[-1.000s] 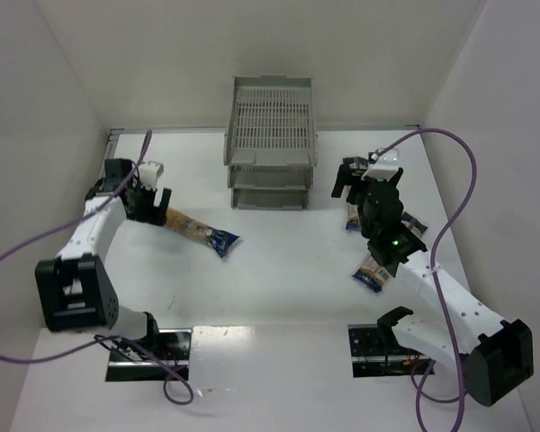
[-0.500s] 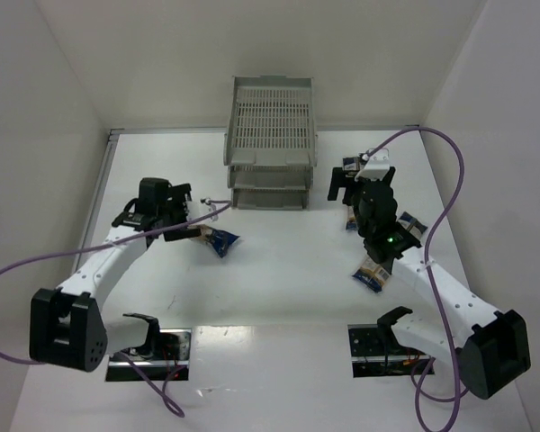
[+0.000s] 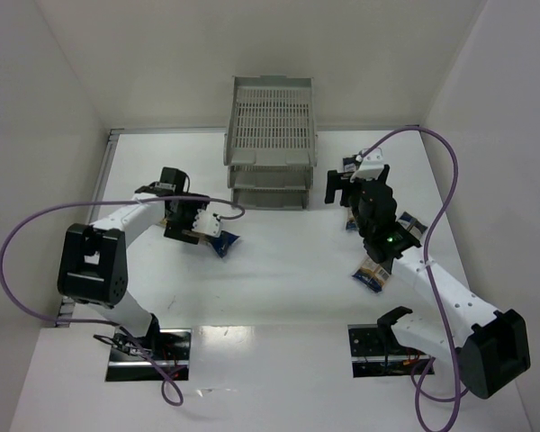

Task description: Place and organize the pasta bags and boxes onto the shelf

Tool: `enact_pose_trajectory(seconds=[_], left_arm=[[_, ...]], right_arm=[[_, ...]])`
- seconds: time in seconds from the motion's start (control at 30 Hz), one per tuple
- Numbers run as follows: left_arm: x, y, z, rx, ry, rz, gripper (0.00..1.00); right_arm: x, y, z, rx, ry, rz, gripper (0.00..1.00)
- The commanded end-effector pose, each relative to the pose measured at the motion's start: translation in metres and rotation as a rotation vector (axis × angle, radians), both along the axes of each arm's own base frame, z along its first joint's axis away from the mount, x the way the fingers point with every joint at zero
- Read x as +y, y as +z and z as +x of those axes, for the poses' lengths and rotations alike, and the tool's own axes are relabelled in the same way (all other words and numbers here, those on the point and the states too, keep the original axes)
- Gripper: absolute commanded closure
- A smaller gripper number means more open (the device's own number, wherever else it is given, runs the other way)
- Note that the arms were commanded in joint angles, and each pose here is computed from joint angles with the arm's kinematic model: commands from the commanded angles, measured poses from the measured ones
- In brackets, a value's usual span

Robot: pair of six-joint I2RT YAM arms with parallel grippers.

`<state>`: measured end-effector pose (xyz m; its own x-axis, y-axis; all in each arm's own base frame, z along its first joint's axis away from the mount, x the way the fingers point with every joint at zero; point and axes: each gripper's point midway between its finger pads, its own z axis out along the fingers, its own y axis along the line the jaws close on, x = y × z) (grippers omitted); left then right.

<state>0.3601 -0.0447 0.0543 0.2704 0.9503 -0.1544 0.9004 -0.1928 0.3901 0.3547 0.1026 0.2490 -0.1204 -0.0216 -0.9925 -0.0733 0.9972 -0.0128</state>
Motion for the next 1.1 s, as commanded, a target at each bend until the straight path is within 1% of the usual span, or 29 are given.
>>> enact_pose_trajectory(seconds=[0.0, 0.1, 0.13, 0.23, 0.3, 0.47, 0.57, 0.6, 0.63, 0.67, 0.7, 0.77, 0.8, 0.9, 0.93, 1.0, 1.03, 1.07], left_arm=[[-0.003, -0.004, -0.005, 0.067, -0.105, 0.011, 0.01], [-0.004, -0.013, 0.006, 0.084, -0.097, 0.009, 0.01], [-0.002, -0.024, 0.005, 0.123, -0.093, 0.024, 0.01], [0.004, -0.038, 0.005, 0.187, -0.084, 0.062, 0.01], [0.006, -0.043, 0.004, 0.208, -0.082, 0.073, 0.01], [0.011, -0.061, -0.02, 0.31, -0.095, 0.131, 0.11], [0.016, -0.073, -0.045, 0.39, -0.094, 0.166, 0.36], [0.013, -0.076, -0.049, 0.409, -0.107, 0.171, 0.48], [0.012, -0.079, -0.057, 0.43, -0.101, 0.173, 0.78], [0.01, -0.084, -0.068, 0.454, -0.105, 0.178, 0.92], [0.008, -0.084, -0.068, 0.445, -0.087, 0.162, 1.0], [-0.003, -0.083, -0.07, 0.442, -0.08, 0.113, 1.0], [-0.004, -0.081, -0.075, 0.451, -0.046, 0.095, 1.0], [-0.017, -0.071, -0.07, 0.424, 0.031, 0.006, 1.0], [-0.02, -0.064, -0.073, 0.41, 0.077, -0.025, 1.0], [-0.029, -0.053, -0.079, 0.402, 0.107, -0.097, 1.0], [-0.034, -0.036, -0.074, 0.345, 0.146, -0.144, 1.0], [-0.036, -0.032, -0.082, 0.346, 0.165, -0.168, 1.0]], right_arm=[[0.003, 0.019, 0.001, -0.055, 0.036, -0.02, 0.0], [0.007, 0.016, 0.002, -0.047, 0.06, -0.031, 0.0], [0.009, 0.016, 0.001, -0.046, 0.072, -0.03, 0.0], [0.008, 0.016, 0.001, -0.048, 0.074, -0.048, 0.0], [0.006, 0.016, 0.002, -0.049, 0.06, -0.049, 0.0], [-0.001, 0.016, 0.002, -0.05, 0.023, -0.062, 0.0], [-0.001, 0.019, 0.003, -0.059, 0.022, -0.058, 0.0], [-0.001, 0.019, 0.003, -0.059, 0.022, -0.058, 0.0], [-0.001, 0.021, 0.004, -0.069, 0.022, -0.053, 0.0], [0.0, 0.021, 0.006, -0.066, 0.022, -0.054, 0.0], [0.0, 0.021, 0.006, -0.067, 0.023, -0.065, 0.0], [0.001, 0.024, 0.008, -0.075, 0.024, -0.072, 0.0], [0.001, 0.029, 0.009, -0.083, 0.023, -0.069, 0.0], [0.003, 0.029, 0.009, -0.083, 0.034, -0.068, 0.0], [0.003, 0.029, 0.009, -0.083, 0.034, -0.068, 0.0], [0.003, 0.029, 0.009, -0.083, 0.033, -0.059, 0.0], [0.004, 0.029, 0.009, -0.082, 0.032, -0.047, 0.0], [0.003, 0.032, 0.007, -0.091, 0.032, -0.042, 0.0]])
